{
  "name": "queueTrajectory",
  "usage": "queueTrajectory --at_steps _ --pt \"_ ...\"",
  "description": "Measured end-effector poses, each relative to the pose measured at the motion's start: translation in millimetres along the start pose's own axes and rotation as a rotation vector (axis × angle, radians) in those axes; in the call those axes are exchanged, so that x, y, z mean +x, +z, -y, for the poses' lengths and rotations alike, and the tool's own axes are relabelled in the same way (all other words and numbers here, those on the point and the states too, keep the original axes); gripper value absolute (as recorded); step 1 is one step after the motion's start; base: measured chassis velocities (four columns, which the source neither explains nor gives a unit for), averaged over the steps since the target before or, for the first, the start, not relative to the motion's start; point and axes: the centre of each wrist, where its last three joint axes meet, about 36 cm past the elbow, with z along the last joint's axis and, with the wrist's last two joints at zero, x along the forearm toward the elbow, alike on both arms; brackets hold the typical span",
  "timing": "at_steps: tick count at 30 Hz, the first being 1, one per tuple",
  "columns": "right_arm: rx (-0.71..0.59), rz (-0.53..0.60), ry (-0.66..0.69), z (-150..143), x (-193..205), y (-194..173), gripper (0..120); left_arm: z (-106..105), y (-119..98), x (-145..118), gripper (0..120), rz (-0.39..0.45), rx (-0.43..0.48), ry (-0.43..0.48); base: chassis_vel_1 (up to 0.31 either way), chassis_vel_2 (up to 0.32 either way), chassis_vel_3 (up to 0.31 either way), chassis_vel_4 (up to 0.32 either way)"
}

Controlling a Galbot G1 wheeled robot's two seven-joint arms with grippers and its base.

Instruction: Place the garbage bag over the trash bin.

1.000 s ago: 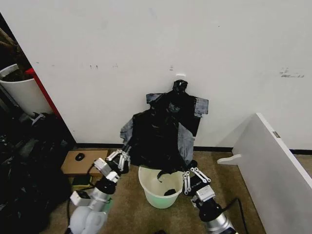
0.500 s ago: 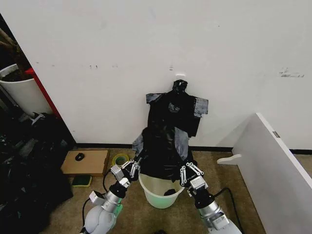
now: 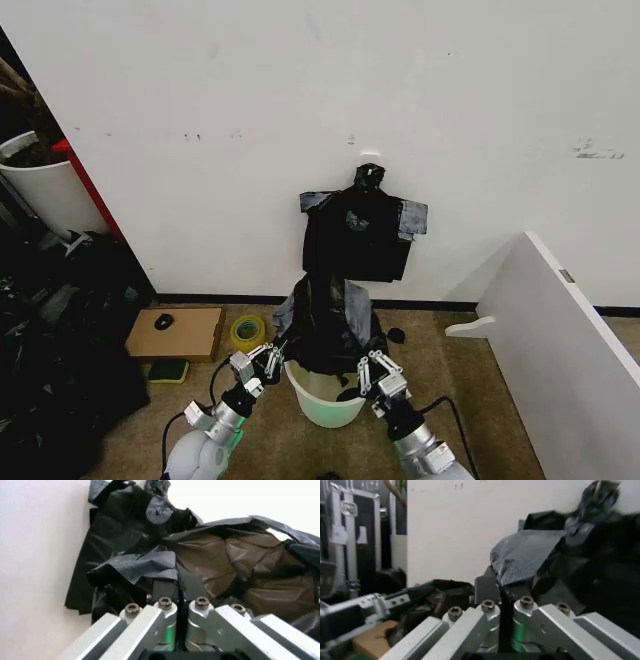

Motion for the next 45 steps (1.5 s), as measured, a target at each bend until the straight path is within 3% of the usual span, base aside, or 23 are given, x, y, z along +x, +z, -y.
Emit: queueTrajectory --at_steps 8,11,14,23,26,31,37,45 --pt "-0.049 -0.022 -0.007 4 -3 16 0 1 5 3 0 -0.004 0.005 0.000 0.000 0.000 0.000 0.000" --pt "-0.023 -0.105 0.075 15 3 21 0 11 8 3 0 -0.004 0.025 0.023 0.000 0.000 0.000 0.000" --pt "-0.033 -0.153 0.135 21 7 15 0 18 7 6 0 -0.014 0.024 0.048 0.000 0.000 0.000 0.000" --pt "-0.045 -0.194 0.117 13 26 -4 0 15 1 32 0 -0.084 -0.051 0.082 0.000 0.000 0.000 0.000" --pt "-0.087 -0.145 0.041 9 26 -17 0 8 0 40 0 -0.090 -0.076 0.076 0.000 0.000 0.000 0.000" --pt "-0.122 -0.066 -0.051 17 14 -7 0 0 5 43 0 -0.093 -0.087 0.041 0.000 0.000 0.000 0.000" --pt "-0.029 -0.158 0.052 24 26 14 0 1 10 41 0 -0.097 -0.079 0.033 0.000 0.000 0.000 0.000" --pt "0.112 -0.264 0.174 32 48 13 0 16 22 32 0 -0.074 -0.037 0.023 0.000 0.000 0.000 0.000"
